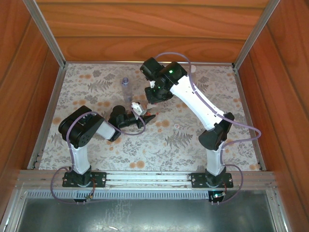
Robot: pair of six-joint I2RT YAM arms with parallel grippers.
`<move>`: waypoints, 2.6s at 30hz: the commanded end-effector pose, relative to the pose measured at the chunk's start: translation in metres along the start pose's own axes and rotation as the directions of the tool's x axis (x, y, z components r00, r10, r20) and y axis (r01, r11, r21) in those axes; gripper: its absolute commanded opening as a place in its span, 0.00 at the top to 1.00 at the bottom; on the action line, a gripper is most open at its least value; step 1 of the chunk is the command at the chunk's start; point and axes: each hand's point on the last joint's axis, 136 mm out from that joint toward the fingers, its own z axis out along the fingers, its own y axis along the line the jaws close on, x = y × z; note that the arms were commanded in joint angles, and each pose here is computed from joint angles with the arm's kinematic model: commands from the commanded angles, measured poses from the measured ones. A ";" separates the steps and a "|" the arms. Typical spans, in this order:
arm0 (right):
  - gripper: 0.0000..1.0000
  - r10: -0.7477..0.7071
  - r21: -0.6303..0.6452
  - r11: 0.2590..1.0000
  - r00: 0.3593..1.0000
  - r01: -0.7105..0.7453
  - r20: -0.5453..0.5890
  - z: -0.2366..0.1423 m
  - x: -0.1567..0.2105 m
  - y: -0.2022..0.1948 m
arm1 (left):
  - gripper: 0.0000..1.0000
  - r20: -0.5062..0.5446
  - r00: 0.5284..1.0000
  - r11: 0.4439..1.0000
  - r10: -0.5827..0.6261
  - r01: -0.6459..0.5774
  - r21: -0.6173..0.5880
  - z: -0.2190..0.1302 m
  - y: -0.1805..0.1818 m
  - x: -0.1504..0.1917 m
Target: Screw on the bottle caps
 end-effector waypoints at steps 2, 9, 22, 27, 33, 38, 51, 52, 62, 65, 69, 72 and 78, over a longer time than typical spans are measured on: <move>0.53 -0.043 0.064 0.997 0.995 0.049 -0.087 0.000 0.016 -0.012 | 0.52 -0.127 0.988 0.996 -0.084 0.079 -0.048 -0.005 0.006 0.040; 0.28 -0.224 -0.014 0.975 0.975 0.224 -0.013 -0.020 0.008 -0.005 | 0.52 -0.133 0.988 0.997 -0.083 0.083 -0.011 -0.007 0.000 0.043; 0.20 -0.725 -0.107 0.608 0.605 0.787 0.329 -0.054 0.013 0.008 | 0.52 -0.110 0.992 0.991 -0.064 0.076 0.113 -0.012 -0.018 0.034; 0.29 -0.835 -0.093 0.399 0.403 0.912 0.376 -0.055 0.030 0.010 | 0.52 -0.093 0.992 0.956 -0.085 0.107 0.274 -0.015 -0.041 0.027; 0.33 -0.883 -0.214 0.305 0.360 0.928 0.302 -0.043 0.037 0.011 | 0.52 -0.102 0.988 0.915 -0.115 0.145 0.376 -0.017 -0.057 0.028; 0.37 -0.893 -0.263 0.276 0.348 0.924 0.287 -0.035 0.037 0.015 | 0.52 -0.112 0.986 0.906 -0.123 0.158 0.392 -0.019 -0.059 0.032; 0.49 -0.898 -0.310 0.287 0.367 0.906 0.242 -0.019 0.038 0.016 | 0.52 -0.117 0.985 0.906 -0.126 0.162 0.391 -0.023 -0.059 0.034; 0.49 -0.897 -0.312 0.289 0.370 0.905 0.243 -0.019 0.037 0.017 | 0.52 -0.117 0.985 0.906 -0.126 0.162 0.391 -0.023 -0.059 0.034; 0.54 -0.896 -0.316 0.299 0.379 0.900 0.232 -0.013 0.033 0.018 | 0.52 -0.120 0.985 0.906 -0.126 0.164 0.392 -0.024 -0.059 0.035; 0.58 -0.896 -0.317 0.299 0.380 0.900 0.232 -0.012 0.033 0.018 | 0.52 -0.123 0.984 0.906 -0.127 0.165 0.391 -0.023 -0.059 0.036; 0.63 -0.895 -0.323 0.303 0.384 0.897 0.227 -0.011 0.034 0.018 | 0.52 -0.122 0.984 0.905 -0.127 0.165 0.392 -0.023 -0.060 0.036; 0.66 -0.895 -0.326 0.303 0.384 0.896 0.226 -0.010 0.034 0.019 | 0.52 -0.123 0.984 0.906 -0.127 0.165 0.391 -0.023 -0.059 0.036; 0.70 -0.894 -0.332 0.311 0.392 0.891 0.217 -0.008 0.036 0.019 | 0.52 -0.125 0.984 0.905 -0.131 0.170 0.390 -0.023 -0.059 0.036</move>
